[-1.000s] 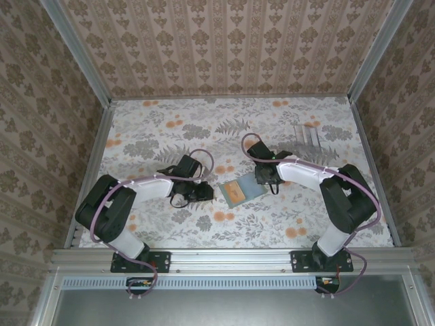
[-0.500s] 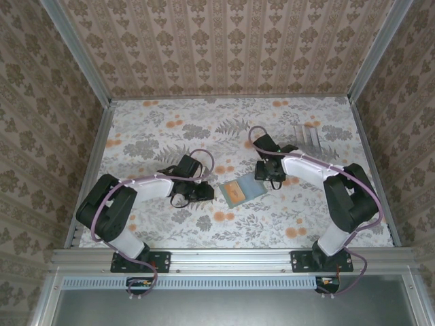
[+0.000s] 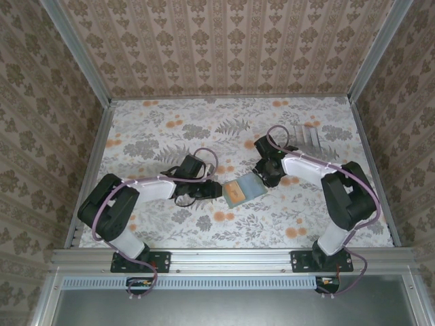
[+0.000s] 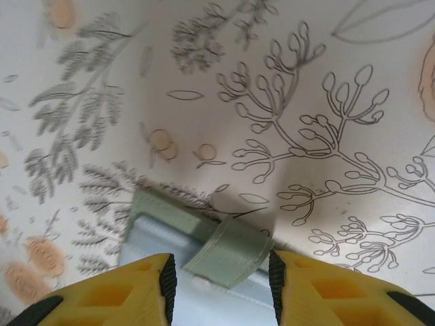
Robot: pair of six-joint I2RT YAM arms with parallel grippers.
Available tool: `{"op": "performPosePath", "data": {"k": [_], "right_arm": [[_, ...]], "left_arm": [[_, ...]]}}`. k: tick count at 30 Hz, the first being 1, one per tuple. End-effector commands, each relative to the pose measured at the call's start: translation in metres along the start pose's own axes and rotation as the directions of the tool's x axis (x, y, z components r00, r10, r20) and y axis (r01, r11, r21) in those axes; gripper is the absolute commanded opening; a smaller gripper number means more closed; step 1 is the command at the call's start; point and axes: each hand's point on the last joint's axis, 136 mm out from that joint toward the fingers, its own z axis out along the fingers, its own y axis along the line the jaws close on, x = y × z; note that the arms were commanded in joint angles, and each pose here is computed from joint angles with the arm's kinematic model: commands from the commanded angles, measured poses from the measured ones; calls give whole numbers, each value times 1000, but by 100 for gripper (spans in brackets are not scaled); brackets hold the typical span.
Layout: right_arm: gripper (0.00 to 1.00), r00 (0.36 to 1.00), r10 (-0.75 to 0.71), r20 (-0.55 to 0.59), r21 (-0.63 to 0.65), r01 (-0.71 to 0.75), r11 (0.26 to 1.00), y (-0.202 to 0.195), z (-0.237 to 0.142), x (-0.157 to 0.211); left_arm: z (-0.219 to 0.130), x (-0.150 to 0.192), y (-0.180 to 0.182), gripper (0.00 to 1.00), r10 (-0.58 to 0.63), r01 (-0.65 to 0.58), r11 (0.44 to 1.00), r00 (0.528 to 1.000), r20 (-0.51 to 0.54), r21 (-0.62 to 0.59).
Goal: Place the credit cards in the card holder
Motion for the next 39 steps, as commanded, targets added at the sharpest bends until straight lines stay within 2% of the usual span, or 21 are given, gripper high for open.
{"op": "performPosePath", "data": {"k": [1,4,8,14,16,22,26,35,39], "right_arm": [[44,993,95,-75,2,-95,995,7,16,12],[43,989,101,-104,-1,-102,995,12,25,16],[27,983,106,-152,-13,-109,994,15,30,24],[20,975,125,-185,-21,-131,991,9,27,38],[20,975,129,-180,-20,-134,991,5,24,38],[26,986,126,-107,-8,-128,992,-9,17,14],[29,991,110,-80,-25,-112,993,-8,13,-4],[29,982,154,-106,-75,-162,984,1,8,-17],[39,988,127,-89,-78,-134,988,-1,1,-24]], "left_arm": [[6,2,-5,42,-11,11,999,1000,0,34],[11,3,-4,44,-16,16,999,1000,-11,36],[18,3,-1,42,-32,33,999,999,-29,30],[14,-5,3,22,-41,41,999,999,-16,15],[14,-5,6,16,-43,43,999,999,-22,2],[15,-2,15,8,-52,51,998,997,-48,-34],[18,2,21,7,-58,55,997,996,-64,-54],[16,5,24,7,-59,56,996,997,-59,-64],[14,6,22,9,-56,53,997,997,-56,-58]]}}
